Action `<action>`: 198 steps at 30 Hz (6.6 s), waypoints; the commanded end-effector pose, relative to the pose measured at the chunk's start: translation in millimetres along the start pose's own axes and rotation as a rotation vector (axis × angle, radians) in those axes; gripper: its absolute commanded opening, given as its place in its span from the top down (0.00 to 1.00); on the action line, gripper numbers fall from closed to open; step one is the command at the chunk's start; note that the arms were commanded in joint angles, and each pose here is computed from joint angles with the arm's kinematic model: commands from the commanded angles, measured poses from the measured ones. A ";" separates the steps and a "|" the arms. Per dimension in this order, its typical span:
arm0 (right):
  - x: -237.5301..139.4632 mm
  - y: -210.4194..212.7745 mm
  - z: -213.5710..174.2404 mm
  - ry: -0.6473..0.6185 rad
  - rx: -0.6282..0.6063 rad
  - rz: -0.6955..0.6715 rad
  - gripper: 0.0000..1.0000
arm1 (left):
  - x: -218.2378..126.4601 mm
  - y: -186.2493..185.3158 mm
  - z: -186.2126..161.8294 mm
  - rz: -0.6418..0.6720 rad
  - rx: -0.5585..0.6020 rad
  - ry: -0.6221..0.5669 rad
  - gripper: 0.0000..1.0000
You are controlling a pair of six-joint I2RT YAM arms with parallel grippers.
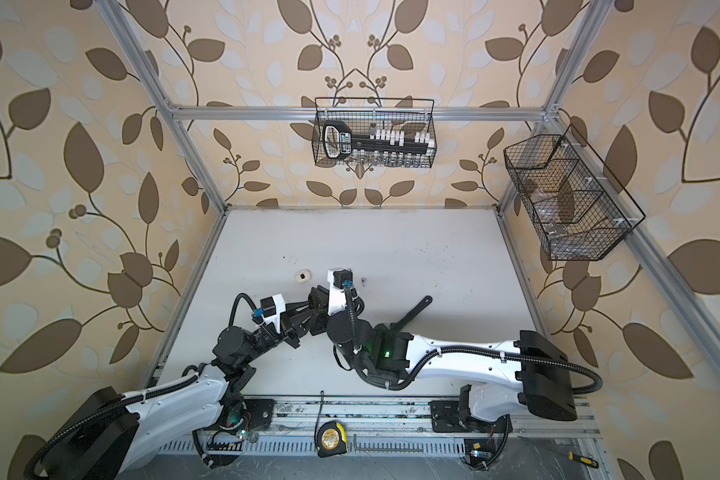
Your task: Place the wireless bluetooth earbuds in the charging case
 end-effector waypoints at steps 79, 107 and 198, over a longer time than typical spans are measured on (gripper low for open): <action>-48.9 -11.0 2.3 0.001 -0.101 0.067 0.79 | -11.5 -15.1 11.9 -0.051 0.115 -0.049 1.00; -26.7 11.5 -23.1 0.089 -0.115 0.149 0.88 | -16.5 -21.7 12.7 -0.091 0.131 -0.053 1.00; -15.7 -47.9 -73.6 0.387 -0.138 0.276 0.82 | -8.3 -45.5 -10.9 -0.420 0.192 0.146 1.00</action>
Point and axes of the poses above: each gripper's point midway between its finger pads, its own x axis out along the fingers, its own y axis along the line the jaws close on, z = x × y, the point moved 7 cm from there along -x, back along the fingers, and after that the axes turned 10 degrees about -x, right-handed, at the moved point
